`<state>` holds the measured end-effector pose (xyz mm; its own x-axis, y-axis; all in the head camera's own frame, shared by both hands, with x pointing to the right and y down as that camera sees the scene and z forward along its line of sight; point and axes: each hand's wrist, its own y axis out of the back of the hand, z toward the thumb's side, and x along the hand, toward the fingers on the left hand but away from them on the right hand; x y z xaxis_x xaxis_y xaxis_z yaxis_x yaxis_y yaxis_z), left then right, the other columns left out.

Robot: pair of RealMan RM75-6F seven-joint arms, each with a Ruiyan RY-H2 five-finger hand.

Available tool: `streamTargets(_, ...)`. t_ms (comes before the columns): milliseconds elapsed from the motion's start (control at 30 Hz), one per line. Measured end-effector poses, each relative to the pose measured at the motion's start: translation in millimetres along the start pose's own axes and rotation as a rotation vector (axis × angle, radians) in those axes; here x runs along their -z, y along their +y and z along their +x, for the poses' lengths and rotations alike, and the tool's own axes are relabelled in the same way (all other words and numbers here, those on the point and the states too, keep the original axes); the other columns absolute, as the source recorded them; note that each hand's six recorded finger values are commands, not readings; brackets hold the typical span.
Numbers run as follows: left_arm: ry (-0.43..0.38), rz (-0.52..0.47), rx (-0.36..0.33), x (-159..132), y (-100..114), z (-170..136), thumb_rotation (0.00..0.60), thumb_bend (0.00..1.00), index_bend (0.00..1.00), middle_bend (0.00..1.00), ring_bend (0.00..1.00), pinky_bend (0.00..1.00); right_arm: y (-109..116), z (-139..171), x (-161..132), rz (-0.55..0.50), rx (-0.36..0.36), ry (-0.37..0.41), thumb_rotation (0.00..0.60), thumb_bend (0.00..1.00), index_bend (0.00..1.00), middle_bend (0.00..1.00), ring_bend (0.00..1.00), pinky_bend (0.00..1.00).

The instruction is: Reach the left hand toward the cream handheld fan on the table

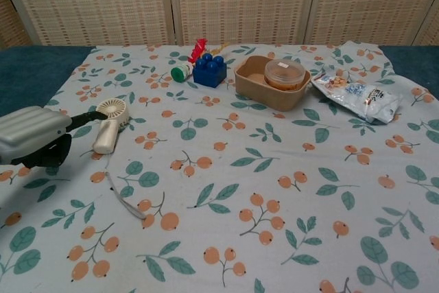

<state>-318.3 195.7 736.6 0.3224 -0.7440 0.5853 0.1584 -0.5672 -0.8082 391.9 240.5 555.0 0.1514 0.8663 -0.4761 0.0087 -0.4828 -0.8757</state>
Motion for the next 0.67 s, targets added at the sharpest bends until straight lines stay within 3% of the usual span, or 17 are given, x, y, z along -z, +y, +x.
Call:
streamTargets(133,-0.032,-0.026,-0.136,-8.4,31.2,-15.5,0.6,0.68,0.0,0.76,0.74,0.99,2.3,3.4,-2.4,-0.003,0.005,0.011,0.6,0.18,0.0,0.0,0.0,0.0)
streamTargets(200,-0.044,-0.054,-0.199,-11.6,48.2,-31.4,0.6,0.57,0.0,0.61,0.59,0.88,3.6,5.2,-3.8,-0.006,0.007,0.018,0.6,0.18,0.0,0.0,0.0,0.0)
streamTargets(300,-0.024,-0.108,-0.24,-5.9,63.2,-68.9,0.6,0.43,0.0,0.16,0.14,0.43,6.8,8.8,-4.7,-0.015,0.011,0.025,0.6,0.18,0.0,0.0,0.0,0.0)
streamTargets(333,-0.006,-0.127,-0.238,-1.2,64.6,-83.8,0.6,0.41,0.0,0.06,0.04,0.29,8.6,10.1,-4.1,-0.019,0.015,0.023,0.6,0.18,0.0,0.0,0.0,0.0)
streamTargets(367,0.026,-0.151,-0.228,6.9,64.7,-105.5,0.595,0.38,0.0,0.01,0.0,0.19,10.0,11.2,-3.8,-0.021,0.017,0.023,0.6,0.18,0.0,0.0,0.0,0.0)
streamTargets(500,0.137,-0.194,-0.175,35.5,67.9,-170.5,0.44,0.34,0.0,0.0,0.0,0.11,12.4,14.2,-4.1,-0.038,0.016,0.028,0.6,0.18,0.0,0.0,0.0,0.0)
streamTargets(667,0.214,-0.261,-0.132,53.9,82.4,-216.2,0.414,0.33,0.0,0.0,0.0,0.1,7.9,19.0,-8.7,-0.046,-0.02,0.043,0.6,0.18,0.0,0.0,0.0,0.0)
